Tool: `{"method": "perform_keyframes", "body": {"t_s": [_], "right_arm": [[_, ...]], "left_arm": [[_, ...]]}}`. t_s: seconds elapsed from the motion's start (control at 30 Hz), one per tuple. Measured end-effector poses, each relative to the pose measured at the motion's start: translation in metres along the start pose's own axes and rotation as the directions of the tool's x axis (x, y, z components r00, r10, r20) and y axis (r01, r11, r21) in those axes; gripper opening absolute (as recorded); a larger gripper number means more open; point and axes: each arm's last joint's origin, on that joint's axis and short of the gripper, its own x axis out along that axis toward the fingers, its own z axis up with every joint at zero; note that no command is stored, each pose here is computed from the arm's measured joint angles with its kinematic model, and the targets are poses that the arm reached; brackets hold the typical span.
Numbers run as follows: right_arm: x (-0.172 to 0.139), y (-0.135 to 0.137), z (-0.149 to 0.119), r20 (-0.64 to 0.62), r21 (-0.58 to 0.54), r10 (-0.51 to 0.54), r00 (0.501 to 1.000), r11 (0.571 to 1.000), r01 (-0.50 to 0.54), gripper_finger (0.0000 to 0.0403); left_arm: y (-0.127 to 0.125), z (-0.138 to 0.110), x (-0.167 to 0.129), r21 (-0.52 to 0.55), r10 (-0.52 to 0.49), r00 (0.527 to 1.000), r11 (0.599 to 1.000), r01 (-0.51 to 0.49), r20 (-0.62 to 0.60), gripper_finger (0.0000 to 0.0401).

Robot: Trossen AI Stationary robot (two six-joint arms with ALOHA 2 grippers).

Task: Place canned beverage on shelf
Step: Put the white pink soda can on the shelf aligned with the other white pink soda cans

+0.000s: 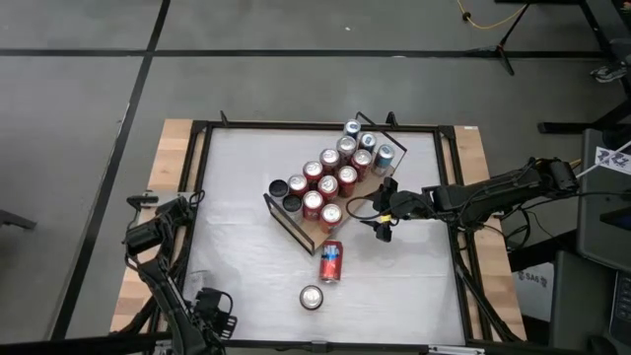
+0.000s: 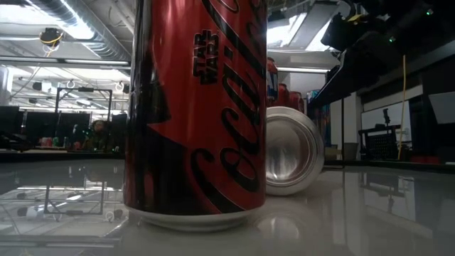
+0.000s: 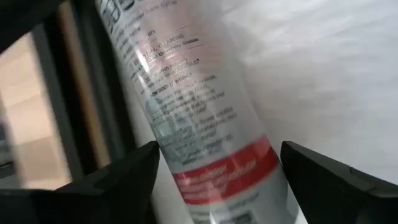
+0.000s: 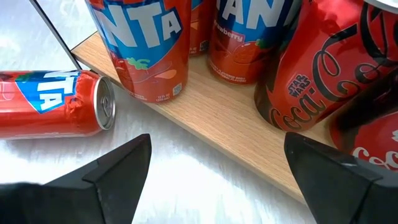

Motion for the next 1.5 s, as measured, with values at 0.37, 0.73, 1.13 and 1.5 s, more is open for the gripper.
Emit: {"method": "perform_keyframes", "body": {"t_s": [0.37,0.73,1.13,1.5], "right_arm": [[0.000,0.000,0.000,-0.001,0.000,0.000,1.000,1.000,0.000,0.0358],[0.000,0.000,0.000,-0.001,-0.001,0.000,1.000,1.000,0.000,0.0358],[0.000,0.000,0.000,0.000,0.000,0.000,1.000,1.000,0.000,0.0358],[0.000,0.005,-0.001,-0.024,0.002,0.165,0.986,0.986,-0.165,0.0358]], "left_arm": [[-0.019,0.015,0.000,0.001,-0.103,0.993,0.995,0.103,0.065,0.0328],[-0.031,0.027,-0.001,0.037,-0.131,0.988,0.991,0.129,0.082,0.0328],[-0.047,0.045,-0.003,-0.008,-0.203,0.966,0.978,0.207,0.160,0.0277],[-0.065,0.066,-0.008,-0.004,-0.372,0.843,0.914,0.405,0.389,0.0220]]}}
